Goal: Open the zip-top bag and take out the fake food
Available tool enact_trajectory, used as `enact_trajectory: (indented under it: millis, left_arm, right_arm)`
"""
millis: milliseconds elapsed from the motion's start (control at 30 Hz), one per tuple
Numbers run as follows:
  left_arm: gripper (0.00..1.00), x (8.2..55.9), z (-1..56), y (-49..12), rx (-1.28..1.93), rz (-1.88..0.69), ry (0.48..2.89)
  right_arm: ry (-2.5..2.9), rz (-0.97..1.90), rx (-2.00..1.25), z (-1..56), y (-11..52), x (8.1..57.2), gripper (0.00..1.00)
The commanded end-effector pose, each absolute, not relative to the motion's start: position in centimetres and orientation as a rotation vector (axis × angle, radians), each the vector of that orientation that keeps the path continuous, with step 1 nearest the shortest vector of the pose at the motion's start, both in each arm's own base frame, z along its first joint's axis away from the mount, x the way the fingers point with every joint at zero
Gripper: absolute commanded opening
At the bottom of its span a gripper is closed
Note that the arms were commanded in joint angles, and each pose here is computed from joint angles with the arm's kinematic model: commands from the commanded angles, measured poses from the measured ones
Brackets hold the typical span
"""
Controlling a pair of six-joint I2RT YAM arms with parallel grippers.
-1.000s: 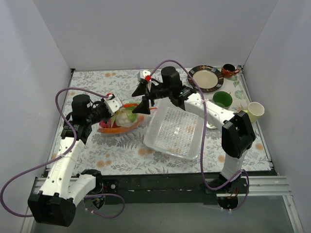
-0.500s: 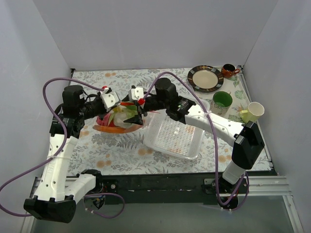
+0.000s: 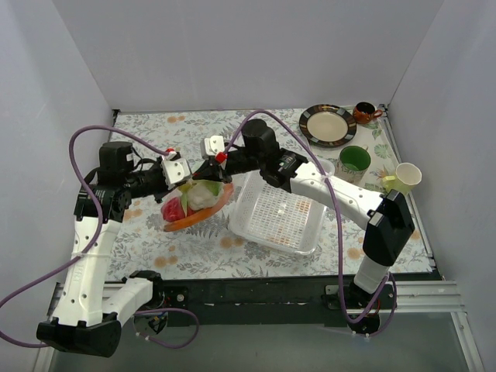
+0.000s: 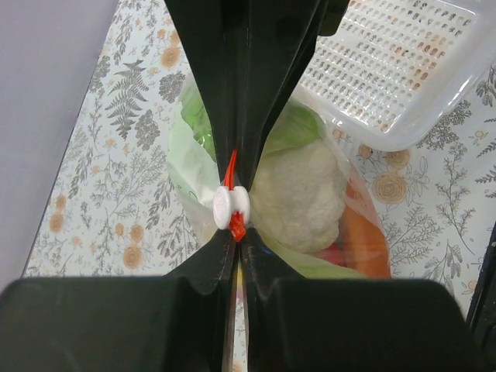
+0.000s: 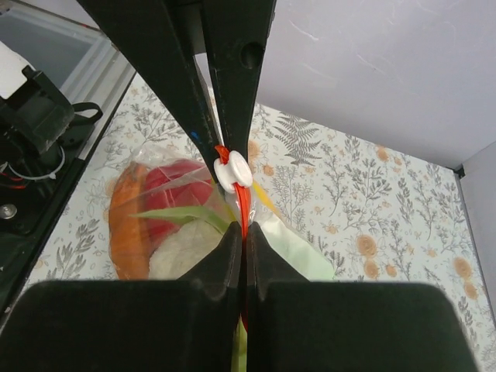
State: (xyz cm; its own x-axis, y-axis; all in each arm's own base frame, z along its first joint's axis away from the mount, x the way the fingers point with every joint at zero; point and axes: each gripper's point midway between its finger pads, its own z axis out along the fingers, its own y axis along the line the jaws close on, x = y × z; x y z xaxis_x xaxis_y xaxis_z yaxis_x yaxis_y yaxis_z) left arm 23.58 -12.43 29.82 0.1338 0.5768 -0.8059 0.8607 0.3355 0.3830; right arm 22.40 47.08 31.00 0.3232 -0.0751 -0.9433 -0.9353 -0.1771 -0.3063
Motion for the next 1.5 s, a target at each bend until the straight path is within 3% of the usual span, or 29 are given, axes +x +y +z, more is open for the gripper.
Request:
enact_trajectory:
  millis: [0, 200, 300, 400, 433, 567, 767, 900, 1333, 1467]
  left_arm:
    - [0.00, 21.7, 31.4, -13.1, 1.386, -0.366, 1.476]
    - [0.00, 22.4, 28.9, -12.3, 1.412, -0.327, 1.533]
    - [0.14, 23.2, 28.7, -12.2, 1.359, -0.324, 1.563]
    - [0.21, 23.9, 31.5, -13.2, 1.207, -0.398, 1.554]
    - [0.29, 24.3, 33.0, -13.8, 1.169, -0.427, 1.512]
    - [0.31, 23.9, 35.1, -14.9, 1.090, -0.532, 1.485]
    - [0.27, 23.3, 32.6, -15.1, 1.130, -0.583, 1.521]
    - [0.15, 23.4, 31.3, -14.7, 1.177, -0.541, 1.530]
    - [0.15, 24.7, 28.7, -14.1, 1.206, -0.463, 1.532]
    - [0.04, 27.3, 28.6, -13.7, 1.163, -0.376, 1.500]
  right_arm:
    - [0.888, 0.981, -1.505, 33.9, 47.3, 23.3, 0.01]
    - [0.880, 0.983, -1.498, 34.9, 47.2, 23.2, 0.01]
    - [0.895, 0.979, -1.486, 35.5, 47.3, 23.5, 0.01]
    - [0.913, 0.966, -1.490, 35.2, 47.4, 23.8, 0.01]
    - [0.922, 0.959, -1.488, 35.1, 47.4, 24.0, 0.01]
    - [0.918, 0.945, -1.478, 35.5, 47.4, 24.1, 0.01]
    - [0.898, 0.931, -1.466, 36.5, 46.8, 23.9, 0.01]
    - [0.899, 0.911, -1.465, 36.7, 46.4, 24.0, 0.01]
    - [0.872, 0.961, -1.455, 38.3, 45.4, 22.6, 0.01]
    - [0.868, 0.997, -1.462, 38.3, 45.2, 21.9, 0.01]
